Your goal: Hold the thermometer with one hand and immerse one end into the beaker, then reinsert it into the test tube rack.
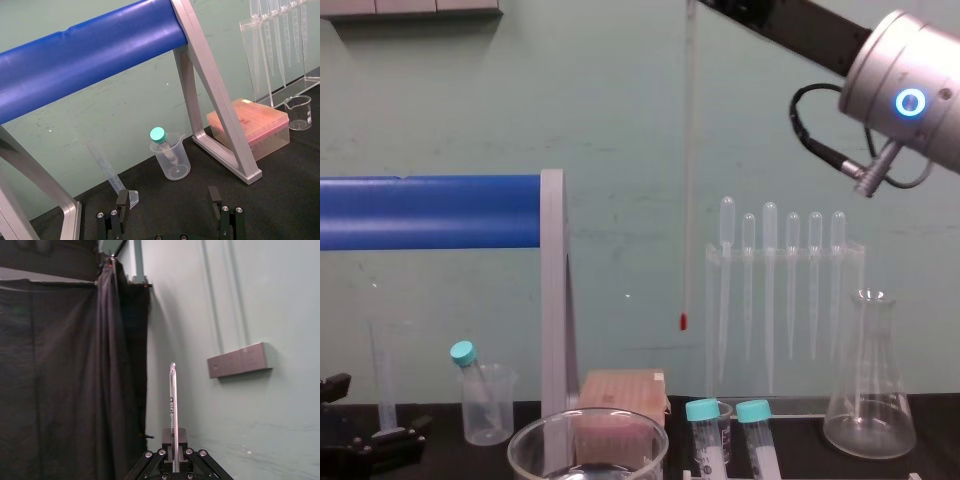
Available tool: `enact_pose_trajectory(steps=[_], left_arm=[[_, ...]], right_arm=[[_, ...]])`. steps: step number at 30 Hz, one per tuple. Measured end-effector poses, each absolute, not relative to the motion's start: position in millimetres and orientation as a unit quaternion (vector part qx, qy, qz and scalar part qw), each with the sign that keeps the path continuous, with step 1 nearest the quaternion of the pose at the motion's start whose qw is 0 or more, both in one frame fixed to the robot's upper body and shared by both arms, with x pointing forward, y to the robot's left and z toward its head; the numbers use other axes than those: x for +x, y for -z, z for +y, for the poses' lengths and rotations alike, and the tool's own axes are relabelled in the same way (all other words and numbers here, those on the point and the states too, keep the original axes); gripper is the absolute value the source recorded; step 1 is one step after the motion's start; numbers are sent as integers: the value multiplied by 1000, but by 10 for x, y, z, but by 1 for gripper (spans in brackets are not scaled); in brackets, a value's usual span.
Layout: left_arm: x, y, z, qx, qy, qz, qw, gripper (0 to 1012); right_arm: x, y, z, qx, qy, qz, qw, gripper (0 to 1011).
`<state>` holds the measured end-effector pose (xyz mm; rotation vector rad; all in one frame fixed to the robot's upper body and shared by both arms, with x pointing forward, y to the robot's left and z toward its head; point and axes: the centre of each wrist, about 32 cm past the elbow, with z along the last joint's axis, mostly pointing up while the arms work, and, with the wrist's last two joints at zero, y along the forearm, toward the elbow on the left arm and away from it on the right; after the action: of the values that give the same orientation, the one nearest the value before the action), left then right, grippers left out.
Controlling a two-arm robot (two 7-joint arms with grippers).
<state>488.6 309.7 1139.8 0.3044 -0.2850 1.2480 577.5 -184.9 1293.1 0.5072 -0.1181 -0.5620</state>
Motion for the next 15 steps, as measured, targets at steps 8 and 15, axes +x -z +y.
enact_pose_trajectory(steps=[8, 15], left_arm=[[4886, -11398, 3097, 141, -580, -132, 791, 1008], [4886, -11398, 3097, 141, -580, -132, 791, 1008]], right_arm=[[5798, -12890, -1676, 248, 236, -45, 938, 57], [5828, -12830, -1568, 244, 217, -36, 945, 57]])
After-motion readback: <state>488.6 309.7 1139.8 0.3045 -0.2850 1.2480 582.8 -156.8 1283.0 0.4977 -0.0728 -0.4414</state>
